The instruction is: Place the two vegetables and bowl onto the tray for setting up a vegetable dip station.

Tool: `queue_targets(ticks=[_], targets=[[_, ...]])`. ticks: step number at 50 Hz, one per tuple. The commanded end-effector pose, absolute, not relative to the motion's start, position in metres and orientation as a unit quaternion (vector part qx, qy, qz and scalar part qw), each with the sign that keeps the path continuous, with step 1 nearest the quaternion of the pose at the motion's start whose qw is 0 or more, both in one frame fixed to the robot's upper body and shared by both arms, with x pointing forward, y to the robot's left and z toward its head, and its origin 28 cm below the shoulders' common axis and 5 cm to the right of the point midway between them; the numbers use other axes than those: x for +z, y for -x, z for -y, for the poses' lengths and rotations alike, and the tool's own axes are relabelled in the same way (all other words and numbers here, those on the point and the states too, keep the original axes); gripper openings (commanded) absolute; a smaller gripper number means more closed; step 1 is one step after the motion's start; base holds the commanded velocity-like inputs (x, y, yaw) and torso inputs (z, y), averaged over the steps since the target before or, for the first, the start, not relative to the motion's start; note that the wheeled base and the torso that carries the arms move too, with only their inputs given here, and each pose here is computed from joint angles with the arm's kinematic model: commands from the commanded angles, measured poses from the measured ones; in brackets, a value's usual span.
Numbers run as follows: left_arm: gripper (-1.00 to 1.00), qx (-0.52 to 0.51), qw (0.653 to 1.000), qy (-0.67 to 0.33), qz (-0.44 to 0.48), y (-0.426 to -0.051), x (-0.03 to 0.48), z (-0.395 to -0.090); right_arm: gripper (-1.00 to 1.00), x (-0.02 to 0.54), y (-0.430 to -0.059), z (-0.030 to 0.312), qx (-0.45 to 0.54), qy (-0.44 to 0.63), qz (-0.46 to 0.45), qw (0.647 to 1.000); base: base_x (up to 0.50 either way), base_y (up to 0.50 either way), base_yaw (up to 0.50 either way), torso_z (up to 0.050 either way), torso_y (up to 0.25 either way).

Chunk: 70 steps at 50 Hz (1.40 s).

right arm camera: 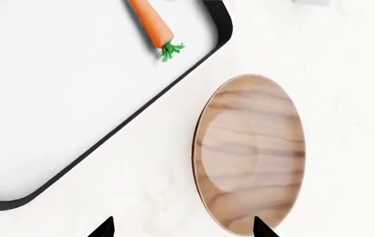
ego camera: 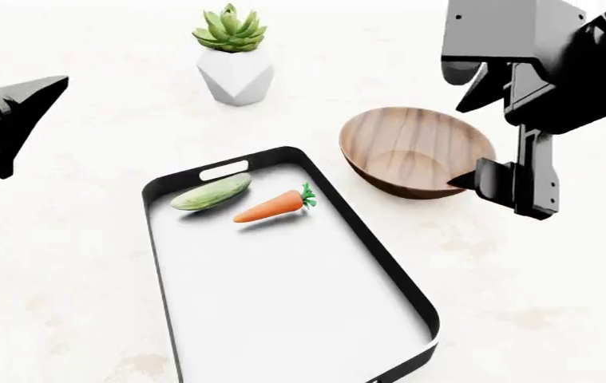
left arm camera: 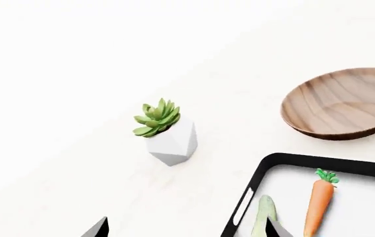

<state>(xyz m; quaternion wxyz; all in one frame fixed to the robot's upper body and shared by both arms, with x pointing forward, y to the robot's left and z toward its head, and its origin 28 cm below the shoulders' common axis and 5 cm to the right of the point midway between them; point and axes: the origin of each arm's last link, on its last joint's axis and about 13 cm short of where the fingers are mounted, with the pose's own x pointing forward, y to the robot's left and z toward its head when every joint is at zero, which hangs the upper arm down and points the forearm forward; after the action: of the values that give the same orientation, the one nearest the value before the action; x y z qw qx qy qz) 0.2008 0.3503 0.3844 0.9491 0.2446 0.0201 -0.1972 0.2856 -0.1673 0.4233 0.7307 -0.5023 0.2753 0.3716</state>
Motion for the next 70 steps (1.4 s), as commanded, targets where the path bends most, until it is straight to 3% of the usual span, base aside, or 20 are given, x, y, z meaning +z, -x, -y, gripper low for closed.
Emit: queue_targets(ticks=[1, 23, 39, 70], targets=[[1.0, -0.235, 0.929, -0.285, -0.021, -0.153, 0.382, -0.334, 1.0, 0.407, -0.31, 0.156, 0.384, 0.499, -0.281, 0.725, 0.0, 0.0, 0.0, 0.0, 0.0], [1.0, -0.22, 0.935, -0.278, -0.018, -0.157, 0.377, -0.34, 1.0, 0.403, -0.294, 0.161, 0.39, 0.5, -0.33, 0.7, 0.0, 0.0, 0.0, 0.0, 0.0], [1.0, -0.216, 0.936, -0.279, -0.01, -0.149, 0.38, -0.34, 1.0, 0.374, -0.321, 0.16, 0.373, 0.531, -0.351, 0.675, 0.0, 0.0, 0.0, 0.0, 0.0], [1.0, -0.214, 0.937, -0.276, -0.009, -0.148, 0.376, -0.34, 1.0, 0.326, -0.365, 0.151, 0.367, 0.537, -0.358, 0.67, 0.0, 0.0, 0.0, 0.0, 0.0]])
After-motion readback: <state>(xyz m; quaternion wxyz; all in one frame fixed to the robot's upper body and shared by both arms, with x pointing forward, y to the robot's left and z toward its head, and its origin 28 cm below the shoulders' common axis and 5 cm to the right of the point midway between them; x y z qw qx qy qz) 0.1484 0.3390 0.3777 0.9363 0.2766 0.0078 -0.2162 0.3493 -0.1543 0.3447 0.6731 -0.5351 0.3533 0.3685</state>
